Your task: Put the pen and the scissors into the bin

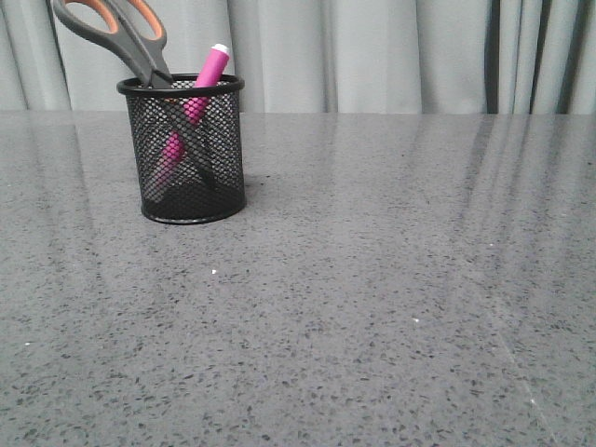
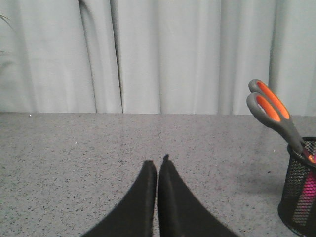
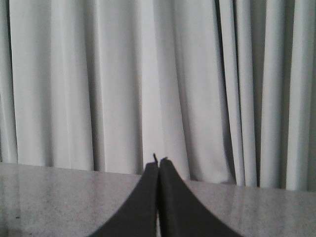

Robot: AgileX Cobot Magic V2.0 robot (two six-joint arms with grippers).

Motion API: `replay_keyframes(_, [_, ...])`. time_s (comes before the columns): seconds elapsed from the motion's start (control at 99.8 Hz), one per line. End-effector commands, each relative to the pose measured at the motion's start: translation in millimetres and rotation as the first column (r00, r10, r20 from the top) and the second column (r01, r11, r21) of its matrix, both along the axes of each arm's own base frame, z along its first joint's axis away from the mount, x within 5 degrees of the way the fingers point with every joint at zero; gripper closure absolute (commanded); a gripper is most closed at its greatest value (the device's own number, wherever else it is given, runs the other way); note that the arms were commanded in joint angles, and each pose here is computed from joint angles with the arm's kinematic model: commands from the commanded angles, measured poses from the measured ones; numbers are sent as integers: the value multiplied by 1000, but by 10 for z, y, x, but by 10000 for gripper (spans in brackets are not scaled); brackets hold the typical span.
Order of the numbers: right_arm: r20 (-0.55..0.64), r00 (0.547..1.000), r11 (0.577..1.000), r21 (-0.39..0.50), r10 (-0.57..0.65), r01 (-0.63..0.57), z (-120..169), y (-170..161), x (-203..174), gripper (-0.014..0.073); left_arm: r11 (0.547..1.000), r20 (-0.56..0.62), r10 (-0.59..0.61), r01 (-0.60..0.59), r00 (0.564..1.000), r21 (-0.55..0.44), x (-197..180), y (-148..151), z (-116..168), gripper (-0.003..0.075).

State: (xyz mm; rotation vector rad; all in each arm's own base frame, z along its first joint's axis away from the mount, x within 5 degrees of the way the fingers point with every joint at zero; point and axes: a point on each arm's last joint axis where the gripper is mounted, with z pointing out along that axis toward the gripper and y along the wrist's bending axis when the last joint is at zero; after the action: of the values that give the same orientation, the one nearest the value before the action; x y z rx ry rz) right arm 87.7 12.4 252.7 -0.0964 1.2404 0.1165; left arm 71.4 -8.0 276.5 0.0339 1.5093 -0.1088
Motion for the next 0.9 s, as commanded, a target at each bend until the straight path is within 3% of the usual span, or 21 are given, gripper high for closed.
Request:
replay_keyframes(0.0, [52, 998, 999, 43, -21, 19, 21, -30, -76, 670, 995, 93, 48, -40, 995, -88, -101, 49, 118, 742])
replay_keyframes(0.12, [0, 999, 997, 61, -41, 41, -64, -53, -112, 670, 994, 133, 52, -39, 990, -105, -166, 55, 143, 742])
replay_keyframes(0.892, [-18, 999, 996, 78, -39, 40, -78, -57, -117, 671, 994, 131, 46, -33, 990, -106, -166, 50, 141, 741])
